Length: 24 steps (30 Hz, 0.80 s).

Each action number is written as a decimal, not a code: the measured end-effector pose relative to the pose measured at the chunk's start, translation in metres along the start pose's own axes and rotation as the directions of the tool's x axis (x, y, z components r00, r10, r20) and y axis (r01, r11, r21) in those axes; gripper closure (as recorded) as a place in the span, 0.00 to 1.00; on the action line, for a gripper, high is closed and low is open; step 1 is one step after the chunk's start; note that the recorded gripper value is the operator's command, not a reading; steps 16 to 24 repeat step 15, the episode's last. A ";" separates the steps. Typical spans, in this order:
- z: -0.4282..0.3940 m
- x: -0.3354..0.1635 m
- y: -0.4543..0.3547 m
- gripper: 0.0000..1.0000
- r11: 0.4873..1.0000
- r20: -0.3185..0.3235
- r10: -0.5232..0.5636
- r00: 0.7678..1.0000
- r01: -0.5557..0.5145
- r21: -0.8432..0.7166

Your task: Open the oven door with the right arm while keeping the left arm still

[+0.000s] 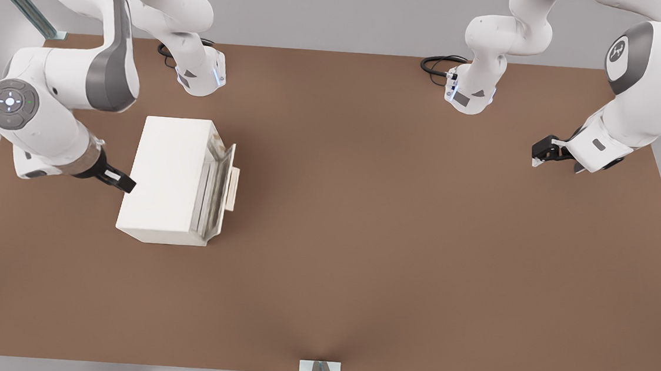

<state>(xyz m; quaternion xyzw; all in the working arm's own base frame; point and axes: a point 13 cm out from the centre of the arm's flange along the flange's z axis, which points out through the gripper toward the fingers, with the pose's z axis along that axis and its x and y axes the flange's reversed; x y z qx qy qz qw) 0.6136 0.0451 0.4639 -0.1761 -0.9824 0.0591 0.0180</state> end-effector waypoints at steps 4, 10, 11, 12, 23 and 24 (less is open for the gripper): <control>-0.007 -0.016 0.002 0.00 0.994 0.030 -0.108 0.994 0.108 -0.013; -0.010 -0.022 0.000 0.00 0.975 0.046 -0.222 0.974 0.223 -0.014; -0.010 -0.023 0.000 0.00 0.971 0.047 -0.238 0.970 0.239 -0.014; -0.010 -0.023 0.000 0.00 0.967 0.047 -0.253 0.966 0.254 -0.014; -0.010 -0.023 -0.001 0.00 0.956 0.048 -0.291 0.955 0.292 -0.013; -0.010 -0.023 -0.001 0.00 0.956 0.048 -0.291 0.955 0.292 -0.013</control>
